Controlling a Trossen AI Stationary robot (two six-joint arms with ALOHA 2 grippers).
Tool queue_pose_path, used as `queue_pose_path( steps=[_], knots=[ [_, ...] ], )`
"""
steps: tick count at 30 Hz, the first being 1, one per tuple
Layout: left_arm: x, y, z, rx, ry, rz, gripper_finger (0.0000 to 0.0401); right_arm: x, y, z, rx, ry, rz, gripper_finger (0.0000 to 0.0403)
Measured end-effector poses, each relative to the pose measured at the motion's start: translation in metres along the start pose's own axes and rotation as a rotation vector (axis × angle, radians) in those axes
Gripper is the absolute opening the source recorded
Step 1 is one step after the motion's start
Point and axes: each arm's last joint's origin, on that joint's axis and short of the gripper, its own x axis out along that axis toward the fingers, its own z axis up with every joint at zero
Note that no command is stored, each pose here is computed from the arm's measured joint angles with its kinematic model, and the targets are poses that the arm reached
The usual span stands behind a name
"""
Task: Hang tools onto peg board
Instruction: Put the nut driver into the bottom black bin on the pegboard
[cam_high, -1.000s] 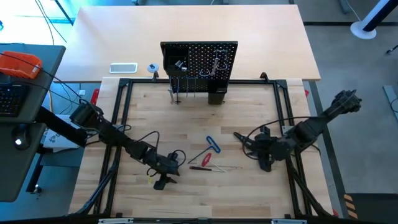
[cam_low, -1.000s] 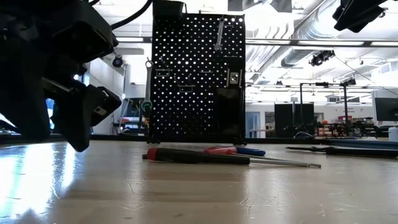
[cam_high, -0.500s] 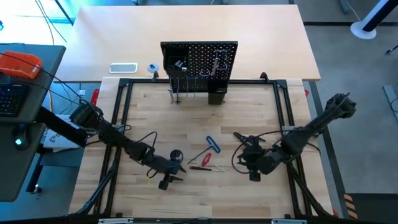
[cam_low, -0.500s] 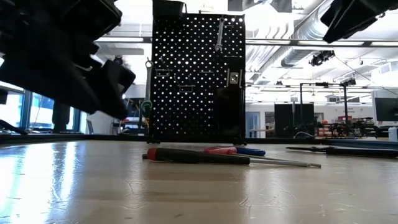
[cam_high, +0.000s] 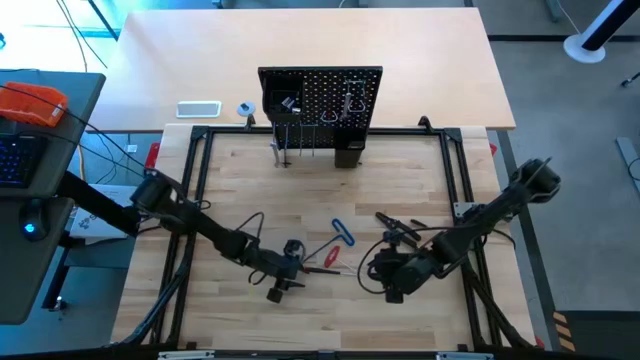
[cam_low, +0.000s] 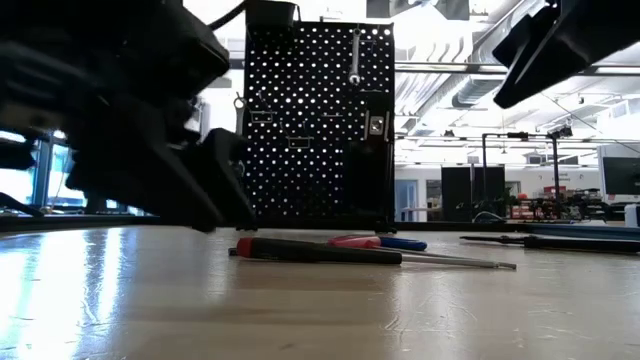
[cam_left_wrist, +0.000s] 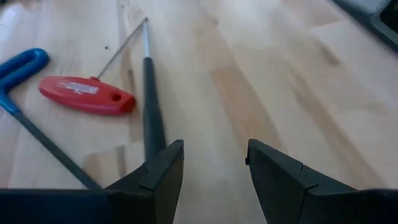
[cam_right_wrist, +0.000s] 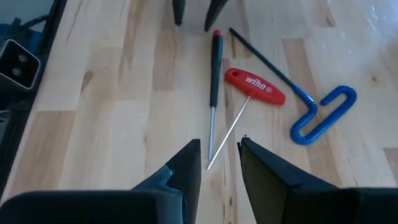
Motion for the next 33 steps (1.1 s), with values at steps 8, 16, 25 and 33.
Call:
queue_pose_path(
  steps=[8,16,25,33],
  knots=[
    [0.013,0.006,-0.001,0.039,0.016,0.111,0.0172,0.006,0.004,-0.001,0.002,-0.008,0.010,0.0108],
    [0.020,0.020,-0.009,-0.040,0.052,0.097,0.0172,0.006,0.005,0.001,0.008,-0.033,0.006,0.0108],
    [0.025,0.024,-0.013,-0.039,0.058,0.052,0.0071,0.006,0.005,0.003,0.021,-0.055,-0.006,0.0108],
    [0.023,0.022,-0.010,-0.004,0.039,0.038,0.0039,0.006,0.006,0.005,0.028,-0.081,-0.010,0.0108]
  ],
)
